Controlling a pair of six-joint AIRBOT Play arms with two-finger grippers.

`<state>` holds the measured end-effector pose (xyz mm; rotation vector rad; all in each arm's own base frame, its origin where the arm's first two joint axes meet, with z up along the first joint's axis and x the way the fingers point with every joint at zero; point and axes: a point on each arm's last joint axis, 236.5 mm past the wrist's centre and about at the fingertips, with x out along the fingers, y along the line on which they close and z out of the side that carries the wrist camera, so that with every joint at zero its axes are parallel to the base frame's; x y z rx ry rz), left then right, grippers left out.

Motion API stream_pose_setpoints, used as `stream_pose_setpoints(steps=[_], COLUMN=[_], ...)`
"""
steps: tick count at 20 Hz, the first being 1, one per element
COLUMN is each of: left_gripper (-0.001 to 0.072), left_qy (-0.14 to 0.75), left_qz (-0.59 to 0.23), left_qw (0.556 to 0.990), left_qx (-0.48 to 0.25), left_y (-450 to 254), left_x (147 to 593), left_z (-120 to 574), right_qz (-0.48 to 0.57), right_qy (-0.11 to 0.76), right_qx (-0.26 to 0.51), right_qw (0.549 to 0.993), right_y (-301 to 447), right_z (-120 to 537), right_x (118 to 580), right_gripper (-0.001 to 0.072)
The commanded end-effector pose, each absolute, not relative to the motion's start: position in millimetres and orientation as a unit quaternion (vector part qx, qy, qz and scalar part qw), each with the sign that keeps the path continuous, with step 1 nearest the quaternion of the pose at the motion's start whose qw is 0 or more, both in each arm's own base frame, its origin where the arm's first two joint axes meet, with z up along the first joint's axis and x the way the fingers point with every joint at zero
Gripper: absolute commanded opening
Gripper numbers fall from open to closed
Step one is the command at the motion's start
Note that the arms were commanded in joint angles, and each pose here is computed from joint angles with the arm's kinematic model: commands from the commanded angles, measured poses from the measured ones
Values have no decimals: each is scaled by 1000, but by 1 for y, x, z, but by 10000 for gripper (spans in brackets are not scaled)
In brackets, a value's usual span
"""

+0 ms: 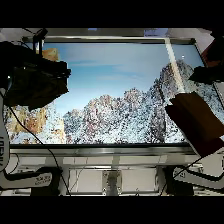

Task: Fold the shirts.

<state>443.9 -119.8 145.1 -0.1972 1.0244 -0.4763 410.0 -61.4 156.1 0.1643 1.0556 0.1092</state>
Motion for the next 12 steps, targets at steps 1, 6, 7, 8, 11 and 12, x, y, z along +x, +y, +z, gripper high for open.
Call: stream_pose_setpoints(steps=[1,6,7,8,11,12], left_gripper=[14,23,49,278,547,547], left_qy=[484,474,461,450,473,497], left_qz=[-223,-27,50,108,162,152], left_qw=[842,876,878,878,865,854], left_qx=[-86,88,115,126,40,-2], left_y=[-117,0,41,73,113,113], left_x=[444,475,483,490,501,504], left_z=[144,127,130,131,81,51], right_qz=[52,52,52,52,52,52], right_qy=[503,503,503,503,503,503], right_qx=[78,78,78,78,78,78], right_qw=[859,859,859,859,859,859], right_y=[-61,-61,-61,-61,-61,-61], right_z=[156,156,156,156,156,156], right_x=[410,410,410,410,410,410], right_gripper=[253,253,253,253,253,253])
